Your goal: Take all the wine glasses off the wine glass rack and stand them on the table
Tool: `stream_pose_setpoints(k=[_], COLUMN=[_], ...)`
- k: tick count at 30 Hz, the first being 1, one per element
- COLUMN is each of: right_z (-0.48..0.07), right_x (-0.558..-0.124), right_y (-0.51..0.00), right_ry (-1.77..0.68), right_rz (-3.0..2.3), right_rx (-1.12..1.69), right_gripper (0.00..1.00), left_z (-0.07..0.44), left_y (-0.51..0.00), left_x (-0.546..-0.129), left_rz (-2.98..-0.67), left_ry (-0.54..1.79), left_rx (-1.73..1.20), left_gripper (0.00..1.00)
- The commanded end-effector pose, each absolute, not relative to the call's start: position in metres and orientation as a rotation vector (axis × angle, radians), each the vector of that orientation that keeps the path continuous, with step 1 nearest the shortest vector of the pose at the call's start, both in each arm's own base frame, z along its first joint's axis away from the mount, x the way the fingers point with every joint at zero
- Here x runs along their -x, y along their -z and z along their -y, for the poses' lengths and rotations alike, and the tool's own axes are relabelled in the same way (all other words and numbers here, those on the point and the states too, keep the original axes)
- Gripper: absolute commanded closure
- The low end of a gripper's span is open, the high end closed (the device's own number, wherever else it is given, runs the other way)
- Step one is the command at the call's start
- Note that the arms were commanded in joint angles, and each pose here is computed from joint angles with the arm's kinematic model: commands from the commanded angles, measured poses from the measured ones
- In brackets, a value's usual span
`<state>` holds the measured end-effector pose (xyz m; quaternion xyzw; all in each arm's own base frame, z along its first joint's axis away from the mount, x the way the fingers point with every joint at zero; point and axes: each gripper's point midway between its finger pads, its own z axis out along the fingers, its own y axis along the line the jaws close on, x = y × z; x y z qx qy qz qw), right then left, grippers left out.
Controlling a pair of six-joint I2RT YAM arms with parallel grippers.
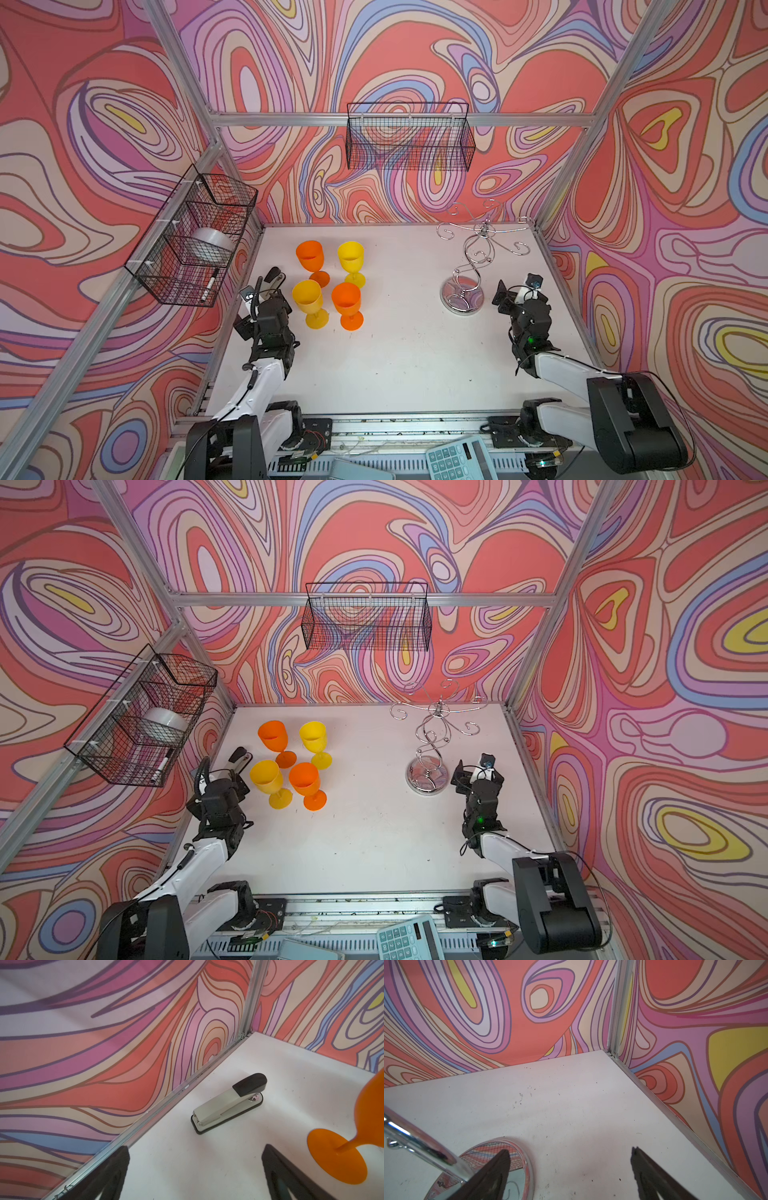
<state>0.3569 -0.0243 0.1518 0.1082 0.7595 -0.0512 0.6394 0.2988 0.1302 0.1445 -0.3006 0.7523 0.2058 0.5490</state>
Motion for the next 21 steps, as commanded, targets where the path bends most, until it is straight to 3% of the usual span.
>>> stream_pose_setpoints(k=[1, 21], right_z=[0.024, 0.024], right_x=[-0.361, -0.362], right_y=[-0.158, -0.155], right_ry=[0.124, 0.128], right_rz=[-1.719, -1.730], right_rx=[-0.249, -0.246], right_gripper=[0.04, 0.04], left_z=[-0.123, -0.101], left_y=[-0.152, -0.131], left_x=[-0.313, -0.335], left_rz=[-1.768, -1.833], left_ry=[-0.398, -0.267], left_rx=[0.693, 0.574], left_gripper=[0.00, 0.00])
